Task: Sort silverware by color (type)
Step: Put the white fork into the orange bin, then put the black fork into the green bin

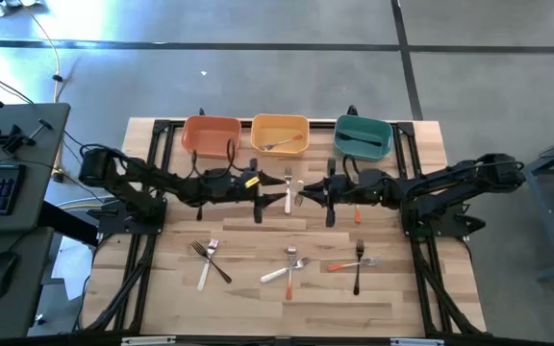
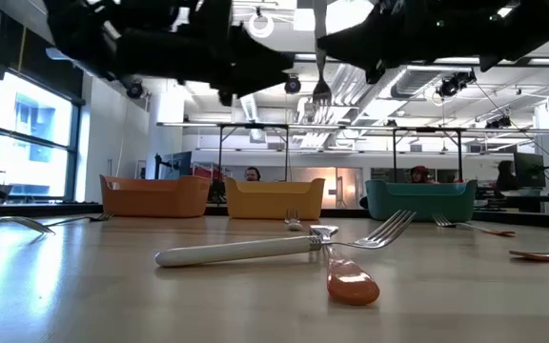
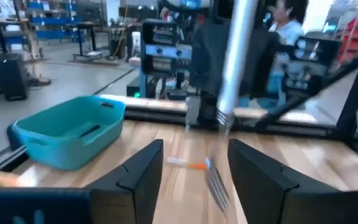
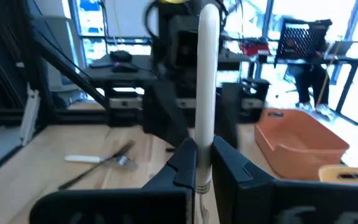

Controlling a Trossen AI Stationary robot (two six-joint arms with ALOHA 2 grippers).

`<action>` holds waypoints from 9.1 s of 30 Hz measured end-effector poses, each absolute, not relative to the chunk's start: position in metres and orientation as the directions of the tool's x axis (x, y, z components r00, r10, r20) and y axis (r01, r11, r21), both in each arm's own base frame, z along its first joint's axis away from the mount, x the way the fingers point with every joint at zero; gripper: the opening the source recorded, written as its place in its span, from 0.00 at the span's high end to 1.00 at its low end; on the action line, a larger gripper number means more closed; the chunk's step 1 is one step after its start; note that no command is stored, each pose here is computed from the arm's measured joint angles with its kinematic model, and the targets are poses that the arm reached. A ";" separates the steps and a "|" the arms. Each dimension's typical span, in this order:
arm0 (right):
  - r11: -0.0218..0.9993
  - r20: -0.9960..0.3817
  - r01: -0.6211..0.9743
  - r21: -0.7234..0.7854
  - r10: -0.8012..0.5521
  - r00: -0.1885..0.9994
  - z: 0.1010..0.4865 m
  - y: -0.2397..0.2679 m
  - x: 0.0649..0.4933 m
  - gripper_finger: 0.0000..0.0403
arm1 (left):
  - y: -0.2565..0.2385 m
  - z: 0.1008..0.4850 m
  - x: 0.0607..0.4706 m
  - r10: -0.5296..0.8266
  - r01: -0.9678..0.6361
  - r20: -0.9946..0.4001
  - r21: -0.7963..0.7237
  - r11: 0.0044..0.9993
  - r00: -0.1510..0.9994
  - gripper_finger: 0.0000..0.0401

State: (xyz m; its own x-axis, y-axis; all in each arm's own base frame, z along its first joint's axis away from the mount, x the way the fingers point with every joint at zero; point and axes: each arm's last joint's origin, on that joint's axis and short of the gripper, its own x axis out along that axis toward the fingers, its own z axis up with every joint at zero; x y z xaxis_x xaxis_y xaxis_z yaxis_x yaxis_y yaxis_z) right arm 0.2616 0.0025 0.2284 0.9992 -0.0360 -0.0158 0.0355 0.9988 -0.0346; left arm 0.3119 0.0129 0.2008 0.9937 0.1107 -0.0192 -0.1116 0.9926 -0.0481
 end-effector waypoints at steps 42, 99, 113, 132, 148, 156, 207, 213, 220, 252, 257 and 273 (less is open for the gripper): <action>0.985 -0.005 0.155 -0.073 -0.156 0.988 0.229 0.004 0.261 0.69 | 0.043 0.243 0.287 0.330 -0.199 -0.480 0.304 0.932 0.813 0.96; 0.979 -0.031 0.153 -0.135 -0.159 0.987 0.227 0.003 0.261 1.00 | 0.211 0.175 0.205 0.595 0.066 -0.792 0.592 0.803 -0.136 0.86; 0.979 -0.053 0.150 -0.141 -0.159 0.986 0.225 0.003 0.261 1.00 | 0.198 0.209 0.204 0.588 -0.161 -0.804 0.571 0.805 0.088 0.94; 0.979 -0.053 0.151 -0.138 -0.159 0.986 0.225 0.003 0.261 1.00 | 0.098 0.233 0.196 0.527 -0.462 -0.507 0.260 0.848 0.682 1.00; 0.966 -0.110 0.223 -0.131 -0.238 0.965 0.219 0.001 0.260 1.00 | 0.028 0.164 0.181 0.247 -0.254 -0.164 -0.024 0.967 0.955 1.00; 0.970 -0.146 0.225 -0.090 -0.236 0.961 0.216 0.002 0.260 1.00 | 0.018 0.153 0.175 0.222 -0.230 -0.185 -0.024 0.973 0.957 1.00; 0.984 -0.472 0.165 0.070 -0.113 0.874 0.184 0.013 0.249 0.74 | 0.009 0.159 0.186 0.058 -0.075 -0.319 -0.040 0.996 0.946 1.00; 0.991 -0.478 0.105 0.077 -0.056 0.877 0.184 0.015 0.249 0.86 | 0.002 0.170 0.195 0.023 -0.036 -0.507 -0.015 0.999 0.862 1.00; 0.998 -0.482 0.065 0.003 -0.056 0.874 0.183 0.015 0.249 0.99 | -0.018 0.190 0.198 -0.057 0.051 -0.660 -0.029 0.998 0.749 1.00; 0.996 -0.510 0.025 -0.088 -0.066 0.857 0.180 0.013 0.247 1.00 | -0.138 0.201 0.214 -0.115 0.140 -0.989 -0.102 0.985 0.087 0.59; 0.995 -0.510 0.022 -0.093 -0.066 0.858 0.180 0.013 0.247 1.00 | -0.143 0.194 0.204 -0.050 0.166 -0.996 -0.036 0.985 0.080 0.60; 0.997 -0.516 0.039 -0.064 -0.066 0.854 0.180 0.013 0.247 1.00 | -0.115 0.167 0.197 0.037 0.161 -0.999 0.037 0.986 0.003 0.59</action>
State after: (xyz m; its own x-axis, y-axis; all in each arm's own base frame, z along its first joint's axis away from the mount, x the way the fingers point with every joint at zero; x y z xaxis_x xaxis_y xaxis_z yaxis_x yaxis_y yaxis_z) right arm 0.2470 0.0127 0.1799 0.8538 -0.0664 -0.5163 0.0390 0.9972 -0.0638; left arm 0.1972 -0.1152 0.1674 0.0030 0.0365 -0.9993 0.1607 0.9863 0.0365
